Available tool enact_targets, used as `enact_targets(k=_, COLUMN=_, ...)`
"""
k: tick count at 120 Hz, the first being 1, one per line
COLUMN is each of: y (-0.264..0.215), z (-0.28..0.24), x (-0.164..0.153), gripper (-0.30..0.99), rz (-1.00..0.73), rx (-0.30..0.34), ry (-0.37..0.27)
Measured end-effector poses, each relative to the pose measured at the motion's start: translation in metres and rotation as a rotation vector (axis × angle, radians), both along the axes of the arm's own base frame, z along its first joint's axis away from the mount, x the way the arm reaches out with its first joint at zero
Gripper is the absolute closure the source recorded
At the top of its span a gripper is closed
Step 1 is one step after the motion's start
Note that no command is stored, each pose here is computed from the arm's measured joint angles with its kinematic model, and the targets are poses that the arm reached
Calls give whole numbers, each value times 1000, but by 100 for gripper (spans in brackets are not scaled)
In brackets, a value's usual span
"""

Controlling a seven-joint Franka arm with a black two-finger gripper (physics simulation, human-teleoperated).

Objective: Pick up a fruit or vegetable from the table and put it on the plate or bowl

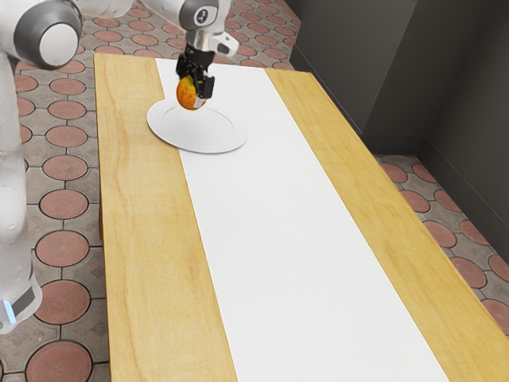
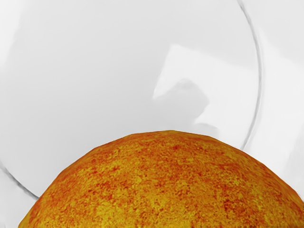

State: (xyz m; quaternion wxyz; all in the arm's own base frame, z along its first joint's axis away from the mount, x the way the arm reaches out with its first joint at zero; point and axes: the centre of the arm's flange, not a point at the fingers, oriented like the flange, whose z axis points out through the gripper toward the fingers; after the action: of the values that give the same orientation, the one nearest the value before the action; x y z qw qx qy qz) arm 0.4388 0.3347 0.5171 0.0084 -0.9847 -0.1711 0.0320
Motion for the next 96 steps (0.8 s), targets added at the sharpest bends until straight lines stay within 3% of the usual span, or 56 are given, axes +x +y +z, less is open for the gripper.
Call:
enact_targets(k=25, y=43, z=-12, x=13, gripper=27, rz=12, rx=34, ry=-12)
enact_targets(k=44, y=48, z=-19, x=28, gripper=26, rz=-24, rx=39, ry=-52)
enact_targets(k=57, y=48, z=-19, x=32, gripper=9, rz=-54, rx=37, ry=-72)
enact_targets(k=96, y=46, z=-16, x=34, gripper=1, rz=-123, rx=24, ry=-102)
